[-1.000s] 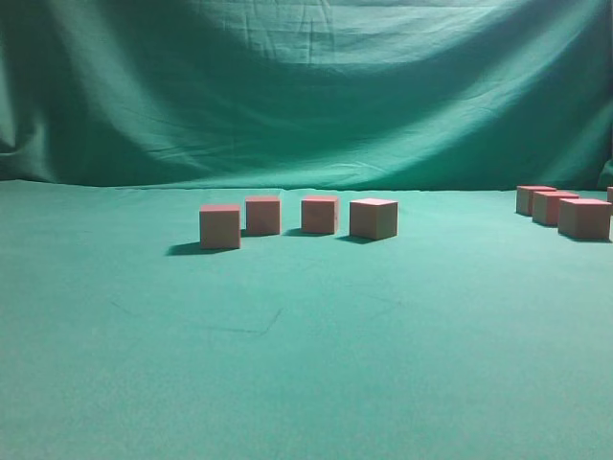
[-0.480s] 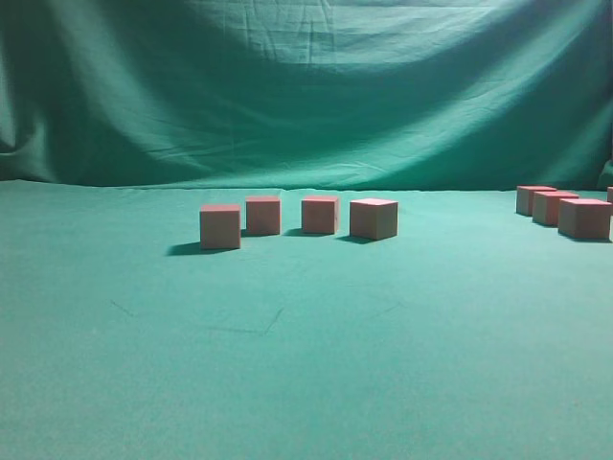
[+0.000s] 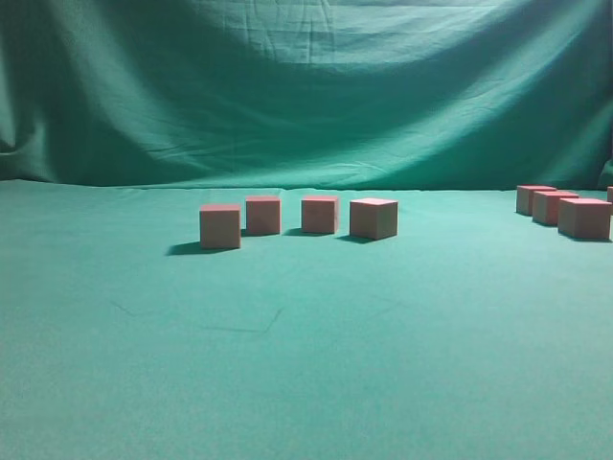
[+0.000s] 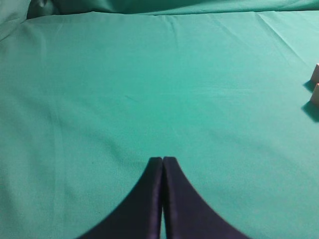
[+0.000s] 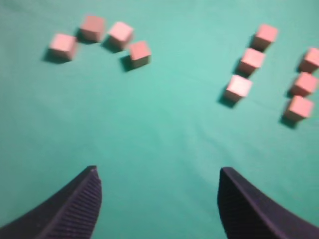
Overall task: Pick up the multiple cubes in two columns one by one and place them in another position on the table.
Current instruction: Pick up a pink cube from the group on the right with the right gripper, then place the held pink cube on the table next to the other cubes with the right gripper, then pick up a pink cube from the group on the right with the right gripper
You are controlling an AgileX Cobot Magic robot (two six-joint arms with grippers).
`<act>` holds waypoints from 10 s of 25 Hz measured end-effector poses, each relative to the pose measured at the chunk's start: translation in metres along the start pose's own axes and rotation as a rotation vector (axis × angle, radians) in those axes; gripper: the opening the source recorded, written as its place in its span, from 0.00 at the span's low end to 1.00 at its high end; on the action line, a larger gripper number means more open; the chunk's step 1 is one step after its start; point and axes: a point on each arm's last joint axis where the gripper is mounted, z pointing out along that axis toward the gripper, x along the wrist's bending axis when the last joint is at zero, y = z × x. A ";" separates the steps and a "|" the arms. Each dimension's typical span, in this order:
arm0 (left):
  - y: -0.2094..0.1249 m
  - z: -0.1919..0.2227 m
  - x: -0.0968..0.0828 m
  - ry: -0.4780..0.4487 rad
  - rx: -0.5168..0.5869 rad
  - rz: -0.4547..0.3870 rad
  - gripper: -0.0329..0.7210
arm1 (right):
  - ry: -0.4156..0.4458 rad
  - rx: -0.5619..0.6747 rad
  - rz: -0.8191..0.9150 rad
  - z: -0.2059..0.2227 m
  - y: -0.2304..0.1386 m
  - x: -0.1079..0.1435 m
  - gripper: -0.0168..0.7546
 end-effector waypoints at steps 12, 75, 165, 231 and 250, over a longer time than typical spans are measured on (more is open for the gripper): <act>0.000 0.000 0.000 0.000 0.000 0.000 0.04 | -0.132 0.289 0.197 0.098 0.023 -0.074 0.66; 0.000 0.000 0.000 0.000 0.000 0.001 0.04 | 0.105 0.199 0.097 0.231 0.082 -0.054 0.36; 0.000 0.000 0.000 0.000 0.000 0.001 0.04 | 0.172 0.370 -0.242 0.329 0.084 0.153 0.36; 0.000 0.000 0.000 0.000 0.000 0.001 0.04 | 0.142 0.403 -0.263 0.303 0.102 0.147 0.82; 0.000 0.000 0.000 0.000 0.000 0.001 0.04 | -0.043 0.053 -0.021 0.119 0.176 -0.014 0.82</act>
